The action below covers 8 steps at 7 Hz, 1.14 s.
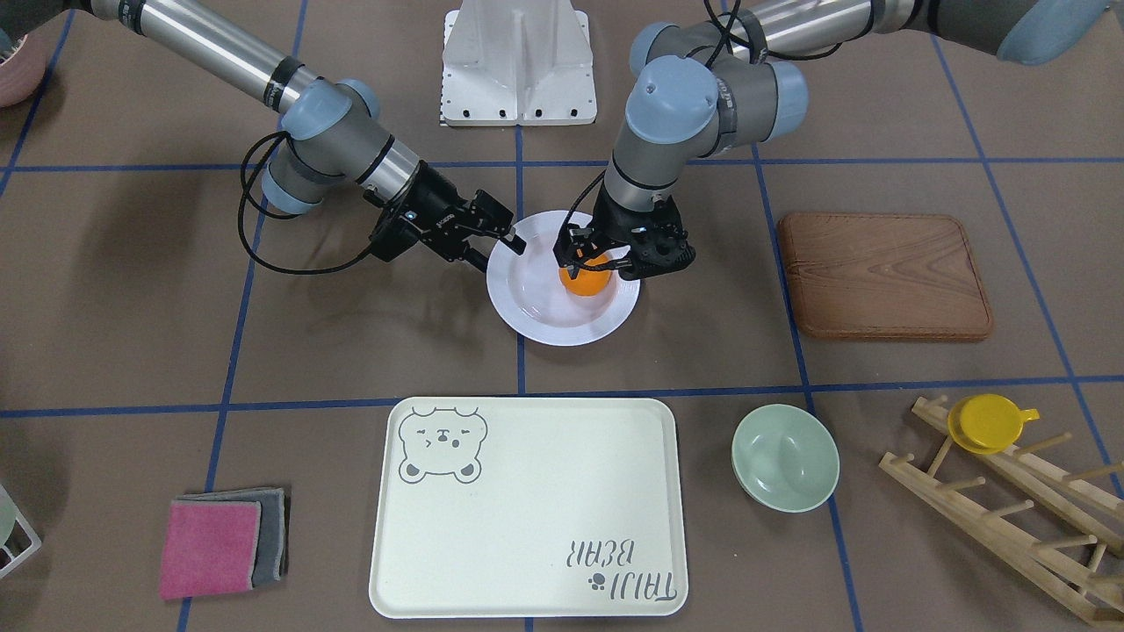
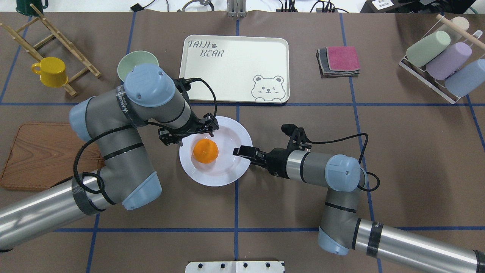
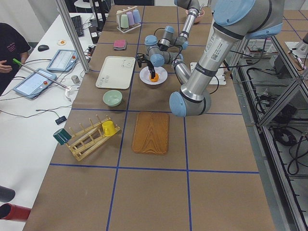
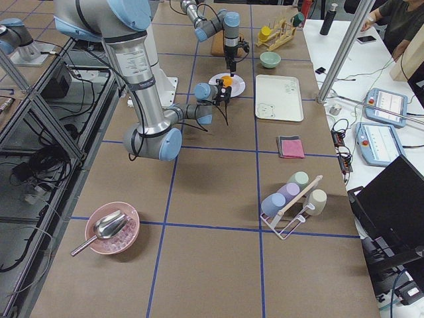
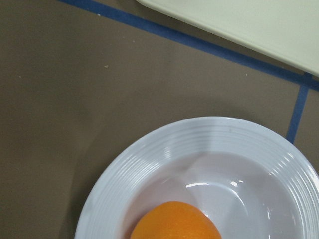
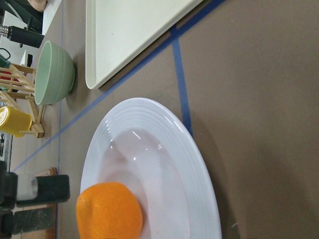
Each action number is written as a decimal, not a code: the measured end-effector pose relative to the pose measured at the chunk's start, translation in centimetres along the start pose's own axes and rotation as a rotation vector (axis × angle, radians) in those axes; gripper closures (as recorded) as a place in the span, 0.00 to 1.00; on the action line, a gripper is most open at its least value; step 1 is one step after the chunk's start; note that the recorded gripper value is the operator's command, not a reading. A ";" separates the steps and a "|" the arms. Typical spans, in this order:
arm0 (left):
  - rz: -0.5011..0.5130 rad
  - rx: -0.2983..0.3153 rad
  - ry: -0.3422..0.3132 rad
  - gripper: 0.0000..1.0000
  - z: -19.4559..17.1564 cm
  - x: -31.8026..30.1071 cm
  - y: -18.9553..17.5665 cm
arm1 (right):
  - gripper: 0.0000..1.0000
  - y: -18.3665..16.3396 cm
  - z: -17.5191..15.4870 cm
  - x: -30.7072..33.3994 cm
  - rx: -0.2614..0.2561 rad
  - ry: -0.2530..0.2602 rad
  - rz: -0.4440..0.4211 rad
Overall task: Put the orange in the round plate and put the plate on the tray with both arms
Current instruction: 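Release the orange onto the plate while the right gripper grips the plate rim, then slide the plate with the right gripper onto the bear tray while the left arm withdraws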
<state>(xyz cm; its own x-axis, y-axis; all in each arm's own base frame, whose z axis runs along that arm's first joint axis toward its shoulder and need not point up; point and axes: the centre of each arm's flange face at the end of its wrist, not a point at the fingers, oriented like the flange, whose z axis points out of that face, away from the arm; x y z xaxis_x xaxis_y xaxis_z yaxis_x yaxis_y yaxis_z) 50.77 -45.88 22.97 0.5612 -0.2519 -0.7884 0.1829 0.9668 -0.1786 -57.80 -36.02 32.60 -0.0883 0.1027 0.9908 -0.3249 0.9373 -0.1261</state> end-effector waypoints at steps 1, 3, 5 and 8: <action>0.008 -0.019 0.018 0.03 -1.9 -1.1 -1.7 | 0.52 0.4 0.4 -0.4 0.001 -0.007 0.001; 0.034 -0.064 0.072 0.03 -7.6 -5.8 -6.4 | 0.98 0.7 0.3 -1.2 -0.005 -0.026 0.005; 0.081 -0.077 0.120 0.03 -12.6 -10.7 -10.6 | 1.00 0.8 -0.1 -2.1 -0.009 -0.054 0.010; 0.115 -0.058 0.131 0.03 -14.9 -14.3 -12.5 | 1.00 -0.3 -1.1 -3.7 -0.002 -0.129 0.053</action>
<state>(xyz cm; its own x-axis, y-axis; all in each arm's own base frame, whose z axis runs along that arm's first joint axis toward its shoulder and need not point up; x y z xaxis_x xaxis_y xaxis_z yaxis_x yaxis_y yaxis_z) 28.40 -53.66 27.67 0.4650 -0.1354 -0.8749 0.0750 0.9907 -0.1135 -56.37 -36.28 29.02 -0.2261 0.1087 0.9680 -0.3149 0.9322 -0.1782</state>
